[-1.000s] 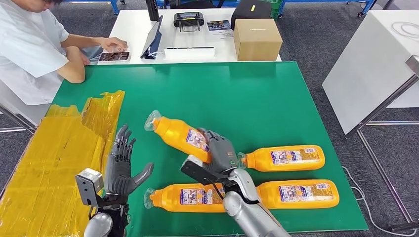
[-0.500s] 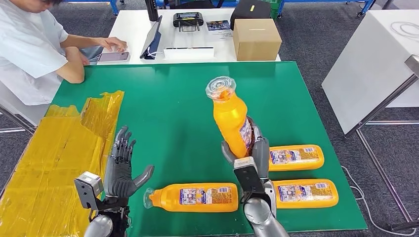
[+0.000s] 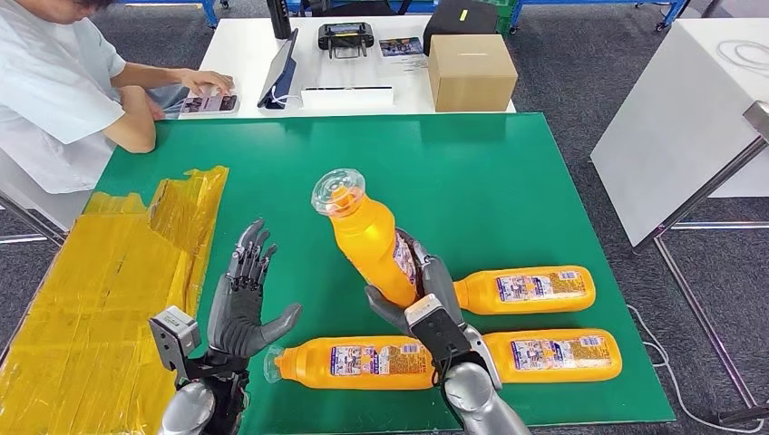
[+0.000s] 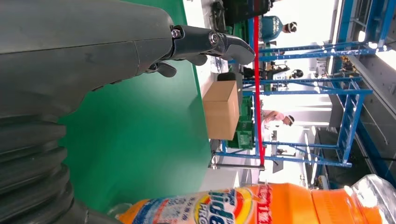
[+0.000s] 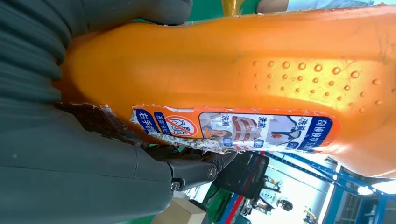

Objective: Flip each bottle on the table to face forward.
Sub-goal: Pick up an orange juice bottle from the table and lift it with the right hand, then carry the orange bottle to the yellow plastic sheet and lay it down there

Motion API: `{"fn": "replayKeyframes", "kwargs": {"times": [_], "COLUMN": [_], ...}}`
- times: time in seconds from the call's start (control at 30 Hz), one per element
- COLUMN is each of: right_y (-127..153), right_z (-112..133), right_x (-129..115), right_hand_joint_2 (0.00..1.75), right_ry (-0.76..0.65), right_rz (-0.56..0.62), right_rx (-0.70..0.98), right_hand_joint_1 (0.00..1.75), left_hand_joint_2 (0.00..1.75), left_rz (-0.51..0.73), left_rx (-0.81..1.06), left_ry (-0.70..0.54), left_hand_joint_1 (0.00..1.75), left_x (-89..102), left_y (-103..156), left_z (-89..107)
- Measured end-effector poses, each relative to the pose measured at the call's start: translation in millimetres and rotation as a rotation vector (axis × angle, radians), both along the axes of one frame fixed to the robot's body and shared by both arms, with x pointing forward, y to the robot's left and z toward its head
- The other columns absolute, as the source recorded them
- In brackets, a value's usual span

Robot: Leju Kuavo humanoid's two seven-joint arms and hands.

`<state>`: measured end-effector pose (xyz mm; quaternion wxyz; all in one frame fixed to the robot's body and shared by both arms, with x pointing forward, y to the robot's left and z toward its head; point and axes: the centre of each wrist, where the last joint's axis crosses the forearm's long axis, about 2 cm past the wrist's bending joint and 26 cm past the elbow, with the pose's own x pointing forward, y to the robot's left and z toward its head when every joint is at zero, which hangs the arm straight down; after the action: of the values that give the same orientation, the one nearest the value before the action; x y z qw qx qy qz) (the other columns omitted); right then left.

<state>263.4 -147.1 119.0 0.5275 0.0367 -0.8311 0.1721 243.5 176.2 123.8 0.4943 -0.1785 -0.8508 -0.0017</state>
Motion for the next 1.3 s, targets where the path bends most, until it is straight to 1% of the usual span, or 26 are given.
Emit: {"fn": "replayKeyframes", "kwargs": {"times": [0.27, 0.43, 0.83, 1.1, 1.3], "right_y": [7, 13, 17, 29, 37], "right_z": [2, 3, 6, 5, 4], "right_x": [6, 9, 20, 20, 19], "right_hand_joint_2": [1.75, 1.75, 1.75, 1.75, 1.75], "right_ry": [0.005, -0.006, -0.036, -0.086, -0.098], "right_rz": [0.105, 0.14, 0.13, 0.125, 0.146], "right_rx": [-0.031, -0.063, -0.135, -0.253, -0.288], "right_hand_joint_1": [1.75, 1.75, 1.75, 1.75, 1.75], "left_hand_joint_2": [1.75, 1.75, 1.75, 1.75, 1.75], "left_rz": [-0.074, -0.117, -0.27, -0.304, -0.308], "left_rx": [-0.005, -0.011, -0.048, -0.044, -0.046], "left_ry": [-0.036, -0.053, -0.056, -0.063, -0.059], "left_hand_joint_1": [0.0, 0.0, 0.0, 0.0, 0.0], "left_x": [3.4, 5.3, 4.8, 6.8, 7.8], "left_y": [-7, -12, -21, -23, -23], "left_z": [8.1, 12.6, 17.6, 19.8, 18.9]}}
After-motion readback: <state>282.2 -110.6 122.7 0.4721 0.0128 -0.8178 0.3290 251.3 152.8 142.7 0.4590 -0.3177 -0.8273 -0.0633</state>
